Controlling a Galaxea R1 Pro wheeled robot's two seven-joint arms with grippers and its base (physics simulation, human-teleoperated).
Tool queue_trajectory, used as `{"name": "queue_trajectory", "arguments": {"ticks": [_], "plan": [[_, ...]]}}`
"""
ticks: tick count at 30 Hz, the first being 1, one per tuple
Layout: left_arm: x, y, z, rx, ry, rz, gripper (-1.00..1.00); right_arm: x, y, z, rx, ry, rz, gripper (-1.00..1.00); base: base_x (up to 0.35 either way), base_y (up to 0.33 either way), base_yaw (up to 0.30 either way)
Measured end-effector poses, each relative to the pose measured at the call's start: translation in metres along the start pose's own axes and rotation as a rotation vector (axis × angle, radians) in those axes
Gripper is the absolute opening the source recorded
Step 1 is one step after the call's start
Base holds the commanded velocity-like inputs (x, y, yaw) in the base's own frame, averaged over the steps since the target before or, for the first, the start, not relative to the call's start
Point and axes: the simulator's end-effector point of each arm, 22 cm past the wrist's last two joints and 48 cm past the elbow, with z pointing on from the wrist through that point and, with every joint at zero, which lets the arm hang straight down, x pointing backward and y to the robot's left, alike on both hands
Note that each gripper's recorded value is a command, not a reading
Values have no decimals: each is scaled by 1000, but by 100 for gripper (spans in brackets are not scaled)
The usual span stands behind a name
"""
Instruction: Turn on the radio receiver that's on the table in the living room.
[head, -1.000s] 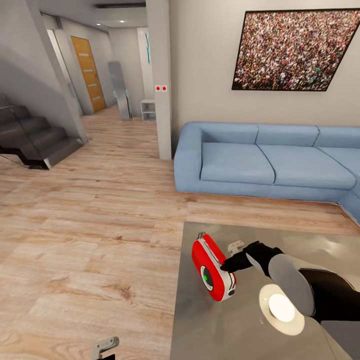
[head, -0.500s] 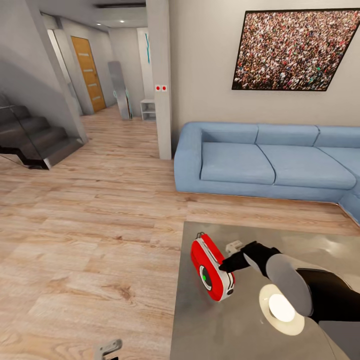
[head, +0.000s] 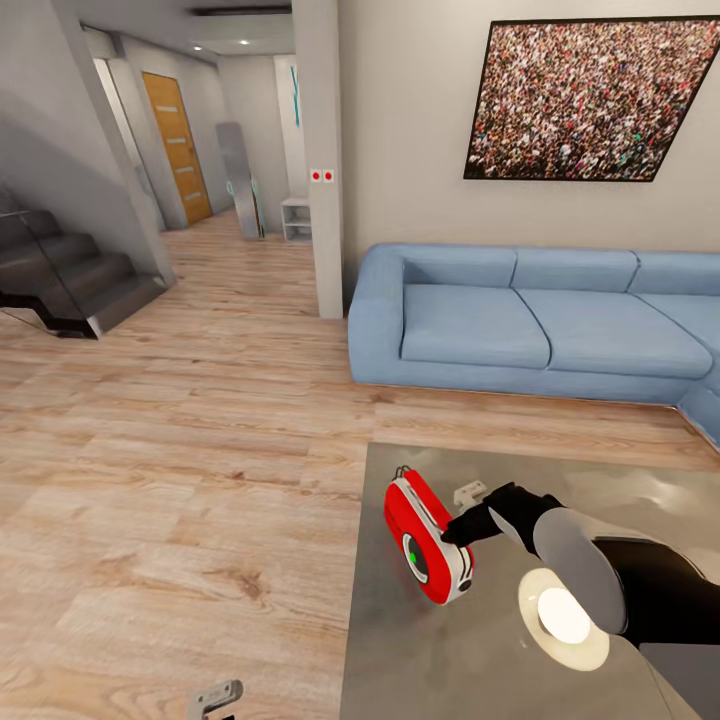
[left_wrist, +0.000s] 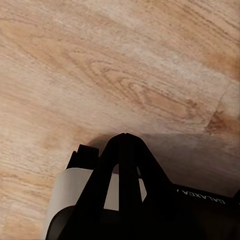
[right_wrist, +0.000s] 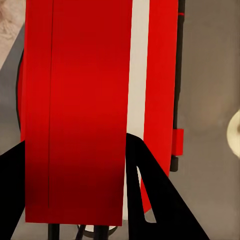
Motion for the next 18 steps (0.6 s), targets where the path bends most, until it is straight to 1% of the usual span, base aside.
{"name": "queue_trajectory", "arguments": {"ticks": [4,6,7,9,11,18], "plan": [[0,0,0,0,0,0,-100,0,-1,0,2,2,-3,-100,0,0,0],[0,0,1,0,0,0,-100,-3,4,1,-15,-14,28,-100,0,0,0],[0,0,3,0,0,0,-100,-3,4,3,-15,-15,28,-100,0,0,0],[1,0,4,1,0,0,-100,-1,1,4,-7,-7,12,-100,0,0,0],[1,0,4,1,0,0,-100,-2,3,4,-13,-12,23,-100,0,0,0],[1,0,4,1,1,0,-100,-2,3,4,-11,-11,18,-100,0,0,0]]}}
